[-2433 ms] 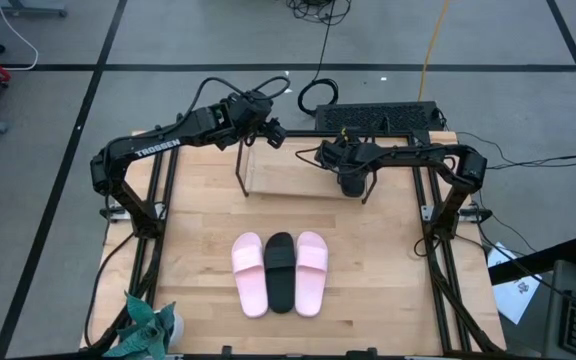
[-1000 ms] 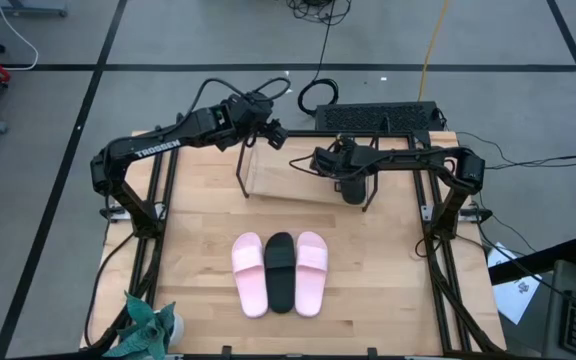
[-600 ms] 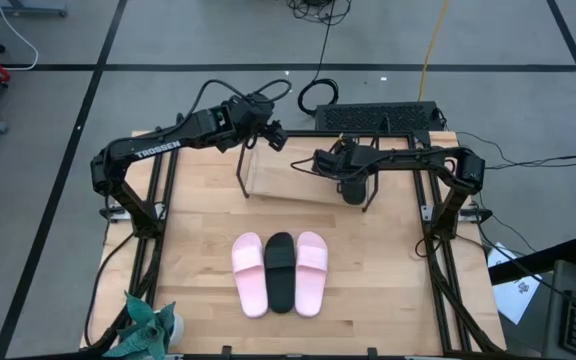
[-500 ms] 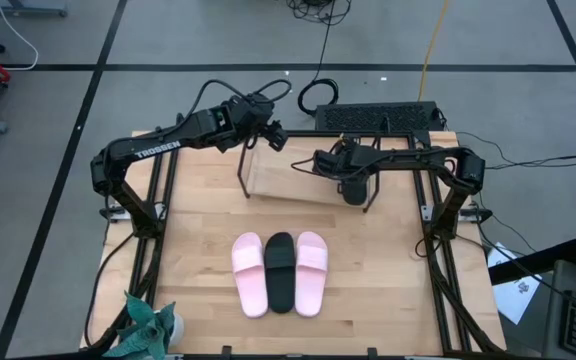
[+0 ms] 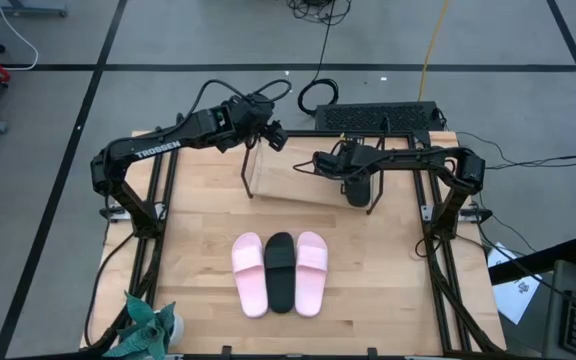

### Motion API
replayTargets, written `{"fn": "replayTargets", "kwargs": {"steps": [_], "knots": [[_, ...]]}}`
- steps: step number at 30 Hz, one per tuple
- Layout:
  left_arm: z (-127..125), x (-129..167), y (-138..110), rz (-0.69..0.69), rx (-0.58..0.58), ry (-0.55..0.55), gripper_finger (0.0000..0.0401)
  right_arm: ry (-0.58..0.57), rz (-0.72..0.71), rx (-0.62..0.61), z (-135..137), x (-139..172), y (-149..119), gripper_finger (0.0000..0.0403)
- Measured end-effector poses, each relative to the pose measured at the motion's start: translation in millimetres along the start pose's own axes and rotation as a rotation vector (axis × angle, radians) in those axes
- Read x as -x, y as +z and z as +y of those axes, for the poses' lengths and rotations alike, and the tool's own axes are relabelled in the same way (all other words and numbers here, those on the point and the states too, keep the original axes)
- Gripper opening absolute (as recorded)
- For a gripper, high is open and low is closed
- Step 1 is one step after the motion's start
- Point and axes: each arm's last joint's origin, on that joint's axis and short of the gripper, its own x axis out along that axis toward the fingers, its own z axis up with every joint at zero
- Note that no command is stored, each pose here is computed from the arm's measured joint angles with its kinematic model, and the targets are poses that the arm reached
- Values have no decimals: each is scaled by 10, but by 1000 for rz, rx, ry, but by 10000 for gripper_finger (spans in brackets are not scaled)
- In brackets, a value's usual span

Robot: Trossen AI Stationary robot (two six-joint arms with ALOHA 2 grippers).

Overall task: Pick and place slides into the shelf
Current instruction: Put the right black slide on the shelf

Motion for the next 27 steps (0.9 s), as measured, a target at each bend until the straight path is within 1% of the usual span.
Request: {"fn": "replayTargets", "kwargs": {"steps": [7,11,16,27], "knots": [[0,0,0,0,0,0,248,3,-28,-20,-121,139,66,78],[0,0,0,0,0,0,248,6,-24,-17,-159,189,71,66],[0,0,0,0,0,0,248,58,6,-40,-141,195,31,61],[-31,16,-6,-1,-6,-9,248,75,61,-76,-122,196,-23,60]]}}
